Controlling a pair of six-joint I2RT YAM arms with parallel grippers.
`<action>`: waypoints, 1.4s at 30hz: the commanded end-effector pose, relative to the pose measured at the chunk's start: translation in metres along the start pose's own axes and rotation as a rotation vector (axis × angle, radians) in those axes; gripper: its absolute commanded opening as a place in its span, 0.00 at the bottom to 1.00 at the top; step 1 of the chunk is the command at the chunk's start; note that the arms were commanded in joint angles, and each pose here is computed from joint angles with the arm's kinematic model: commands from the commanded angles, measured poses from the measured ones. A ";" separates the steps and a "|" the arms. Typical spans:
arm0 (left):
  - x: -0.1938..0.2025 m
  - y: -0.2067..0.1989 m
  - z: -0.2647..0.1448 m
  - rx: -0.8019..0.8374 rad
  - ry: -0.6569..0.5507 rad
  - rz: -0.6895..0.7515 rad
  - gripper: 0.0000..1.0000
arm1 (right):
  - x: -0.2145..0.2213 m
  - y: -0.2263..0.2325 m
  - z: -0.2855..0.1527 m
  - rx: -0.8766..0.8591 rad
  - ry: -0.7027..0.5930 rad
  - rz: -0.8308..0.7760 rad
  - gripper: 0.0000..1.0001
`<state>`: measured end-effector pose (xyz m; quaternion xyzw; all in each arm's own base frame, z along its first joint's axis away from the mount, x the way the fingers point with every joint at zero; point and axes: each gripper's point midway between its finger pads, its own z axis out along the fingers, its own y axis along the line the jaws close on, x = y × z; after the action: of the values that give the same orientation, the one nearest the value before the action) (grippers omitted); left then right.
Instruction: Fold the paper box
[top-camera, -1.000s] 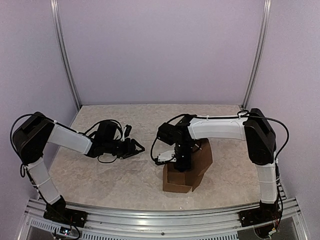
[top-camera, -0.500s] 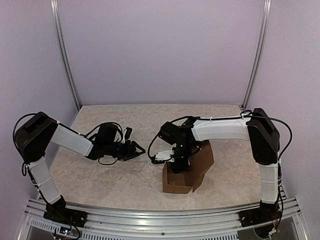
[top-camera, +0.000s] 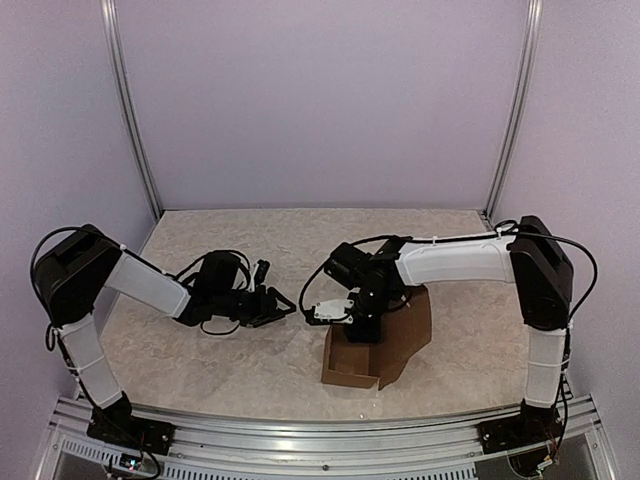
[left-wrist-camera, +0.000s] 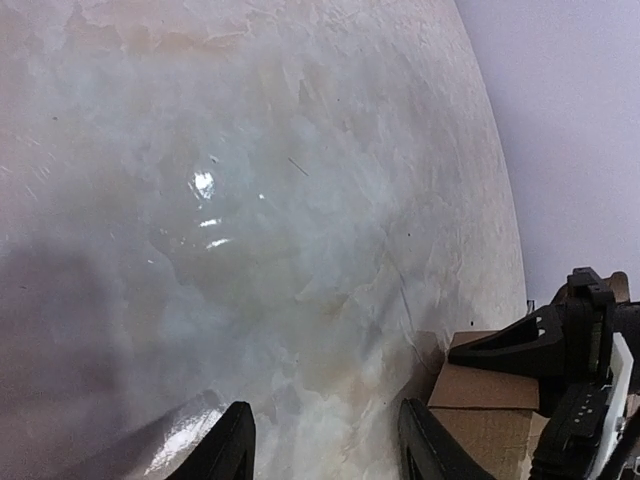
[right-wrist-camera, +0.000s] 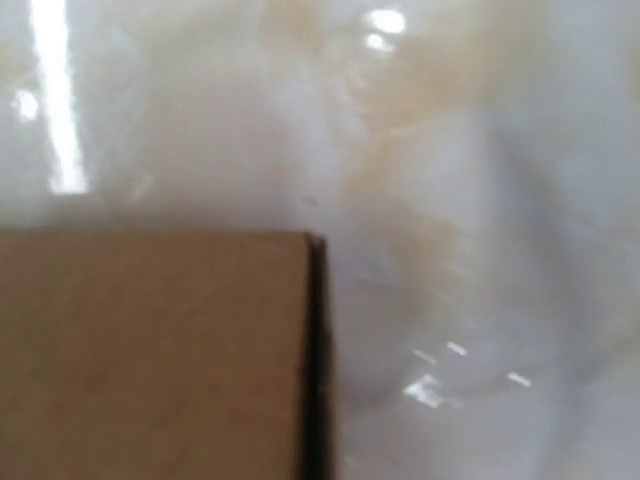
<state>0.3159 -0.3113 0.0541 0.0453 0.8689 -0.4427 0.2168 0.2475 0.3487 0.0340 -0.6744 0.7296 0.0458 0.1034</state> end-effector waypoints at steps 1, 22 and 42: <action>0.025 -0.011 0.013 0.049 0.055 0.000 0.48 | -0.026 -0.032 -0.057 0.187 -0.150 -0.008 0.00; 0.010 -0.098 0.027 0.446 -0.047 0.066 0.45 | -0.060 -0.081 -0.082 0.415 -0.253 0.049 0.00; -0.007 -0.090 0.019 0.501 -0.097 0.014 0.42 | -0.069 -0.071 -0.052 0.297 -0.293 0.117 0.04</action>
<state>0.3063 -0.3791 0.0785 0.0692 0.7722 -0.5910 0.2227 0.3279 0.3887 0.1206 -0.5934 0.7319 -0.0082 0.3350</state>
